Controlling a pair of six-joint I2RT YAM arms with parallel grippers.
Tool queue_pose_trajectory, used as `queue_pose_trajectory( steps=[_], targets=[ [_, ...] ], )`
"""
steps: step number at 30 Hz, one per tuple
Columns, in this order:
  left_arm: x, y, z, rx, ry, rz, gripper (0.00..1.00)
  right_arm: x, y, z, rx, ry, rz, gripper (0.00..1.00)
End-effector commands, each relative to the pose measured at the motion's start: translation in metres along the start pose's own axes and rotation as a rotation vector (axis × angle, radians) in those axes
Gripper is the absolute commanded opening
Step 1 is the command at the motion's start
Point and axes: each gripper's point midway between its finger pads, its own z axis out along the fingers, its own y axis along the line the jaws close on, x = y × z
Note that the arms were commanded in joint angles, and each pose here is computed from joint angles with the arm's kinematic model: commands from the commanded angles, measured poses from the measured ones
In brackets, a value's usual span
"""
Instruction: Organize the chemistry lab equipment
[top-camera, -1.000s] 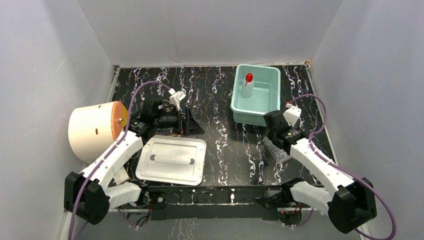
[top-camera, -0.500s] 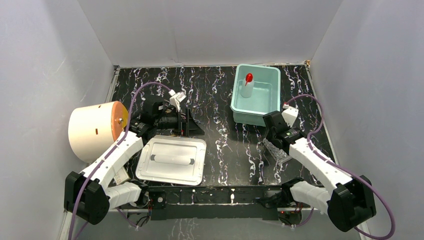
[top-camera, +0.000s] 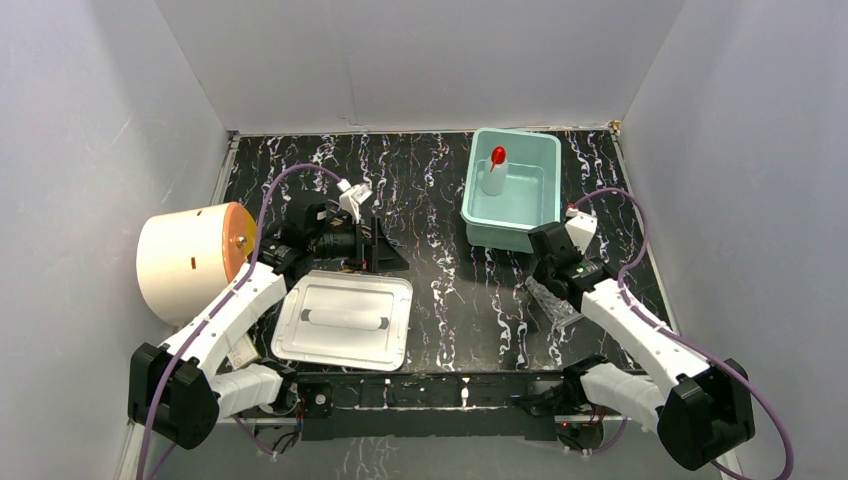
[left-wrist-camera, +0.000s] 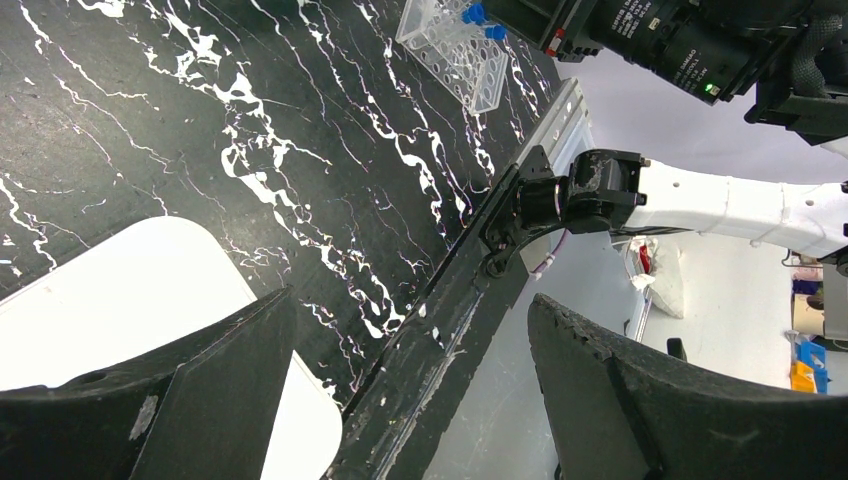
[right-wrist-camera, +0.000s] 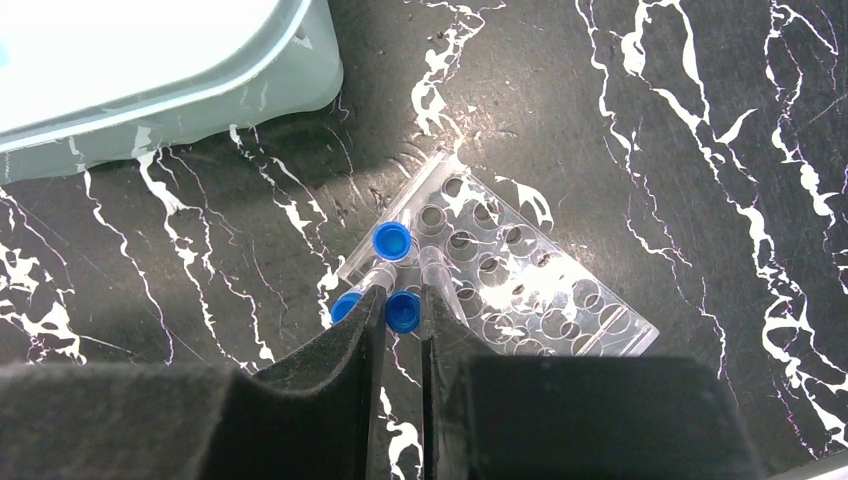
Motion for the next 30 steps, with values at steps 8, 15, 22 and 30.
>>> queue_pose_trajectory(
  steps=[8, 15, 22, 30],
  targets=[
    [-0.002, -0.005, 0.001, 0.029, -0.004, 0.016, 0.84, -0.012, 0.001, -0.014, -0.042, -0.026, -0.005, 0.24],
    [-0.002, -0.005, 0.001, 0.030, -0.005, 0.017, 0.84, -0.006, 0.004, -0.018, -0.083, -0.008, -0.015, 0.25],
    [-0.001, -0.004, 0.001, 0.028, -0.004, 0.016, 0.84, 0.004, 0.007, -0.017, -0.121, 0.024, -0.042, 0.29],
    [0.002, -0.003, 0.001, 0.024, -0.004, 0.011, 0.84, 0.014, 0.008, -0.017, -0.138, 0.053, -0.051, 0.29]
  ],
)
